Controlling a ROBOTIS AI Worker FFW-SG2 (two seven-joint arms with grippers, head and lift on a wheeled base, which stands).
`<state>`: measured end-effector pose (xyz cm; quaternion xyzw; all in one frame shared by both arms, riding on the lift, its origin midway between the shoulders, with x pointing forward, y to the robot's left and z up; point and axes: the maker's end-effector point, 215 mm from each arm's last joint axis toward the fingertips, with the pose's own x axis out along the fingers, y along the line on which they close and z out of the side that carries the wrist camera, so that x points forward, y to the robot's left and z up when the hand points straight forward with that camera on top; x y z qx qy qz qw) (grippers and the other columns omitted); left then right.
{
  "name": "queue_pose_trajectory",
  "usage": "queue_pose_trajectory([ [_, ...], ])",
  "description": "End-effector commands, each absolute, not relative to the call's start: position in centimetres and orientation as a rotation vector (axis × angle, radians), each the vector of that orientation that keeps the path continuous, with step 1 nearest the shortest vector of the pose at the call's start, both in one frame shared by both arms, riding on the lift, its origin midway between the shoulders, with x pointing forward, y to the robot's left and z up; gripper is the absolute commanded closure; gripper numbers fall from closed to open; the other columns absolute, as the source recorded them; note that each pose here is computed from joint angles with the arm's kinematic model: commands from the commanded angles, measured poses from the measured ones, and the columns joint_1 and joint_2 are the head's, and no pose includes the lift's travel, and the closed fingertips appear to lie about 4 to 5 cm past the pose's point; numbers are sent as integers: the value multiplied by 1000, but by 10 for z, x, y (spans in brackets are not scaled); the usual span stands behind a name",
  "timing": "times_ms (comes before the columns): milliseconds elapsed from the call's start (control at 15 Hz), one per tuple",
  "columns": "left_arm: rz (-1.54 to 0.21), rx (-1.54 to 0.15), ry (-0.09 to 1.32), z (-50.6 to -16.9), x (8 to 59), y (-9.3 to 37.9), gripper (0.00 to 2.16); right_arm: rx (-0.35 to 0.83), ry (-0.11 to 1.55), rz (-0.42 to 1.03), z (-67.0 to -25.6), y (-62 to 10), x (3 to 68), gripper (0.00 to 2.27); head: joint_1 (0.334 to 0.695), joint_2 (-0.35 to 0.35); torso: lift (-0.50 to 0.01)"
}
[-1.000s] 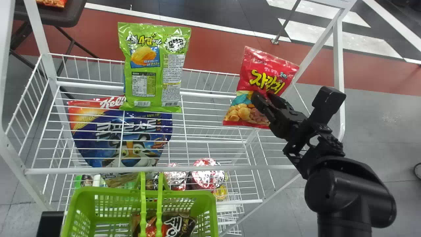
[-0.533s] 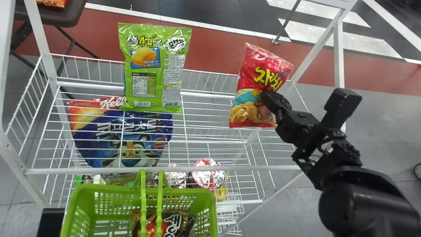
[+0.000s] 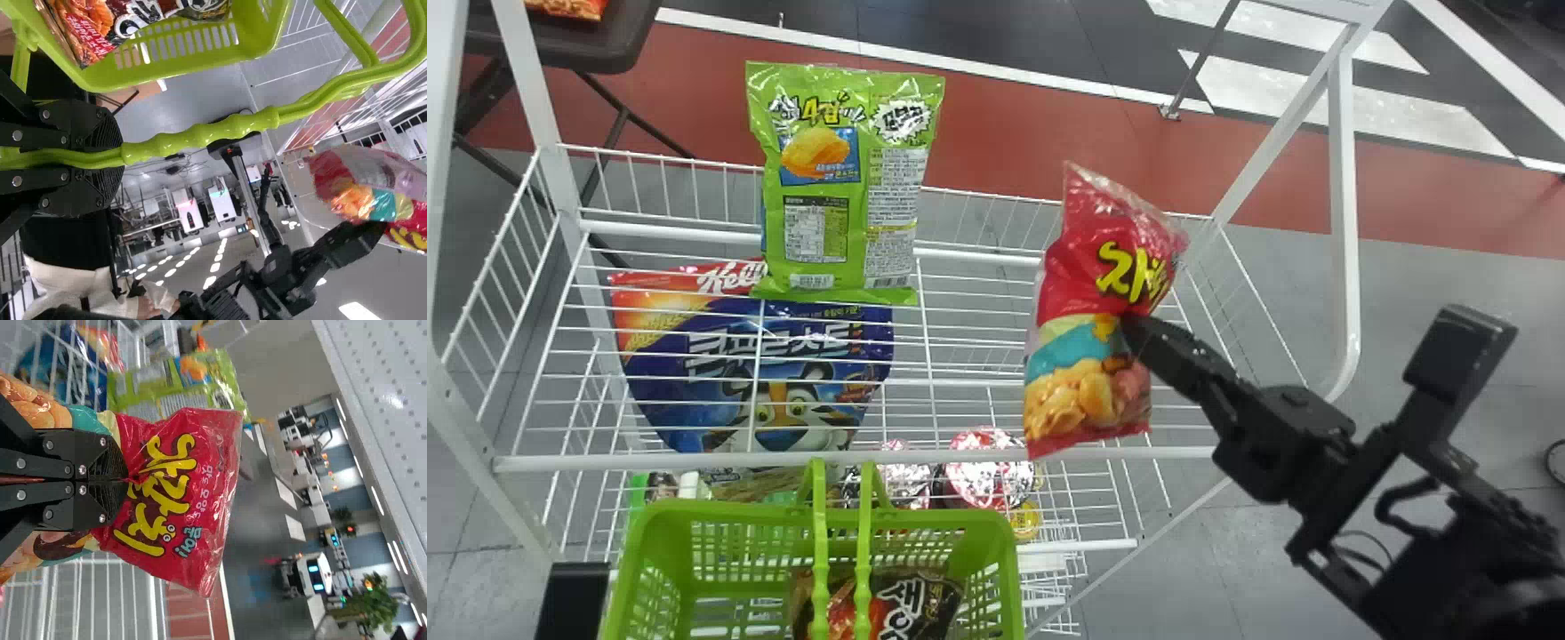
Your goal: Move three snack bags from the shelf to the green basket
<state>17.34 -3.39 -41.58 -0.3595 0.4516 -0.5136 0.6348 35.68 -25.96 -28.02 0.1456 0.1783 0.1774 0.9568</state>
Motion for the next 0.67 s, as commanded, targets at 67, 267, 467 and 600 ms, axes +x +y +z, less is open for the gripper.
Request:
queue_pose_trajectory([
  [67, -1170, -818, 1037, -419, 173, -36, 2115, 386, 541, 439, -316, -225, 313, 2189, 695, -350, -49],
  [267, -1168, -816, 1031, -419, 175, -35, 2115, 481, 718, 506, -352, -191, 274, 2189, 695, -350, -49],
  [467, -1171, -820, 1029, -418, 175, -35, 2115, 533, 840, 549, -382, -160, 247, 2192, 695, -350, -49],
  [600, -1177, -821, 1023, -416, 175, -35, 2115, 572, 901, 560, -404, -148, 236, 2192, 695, -350, -49],
])
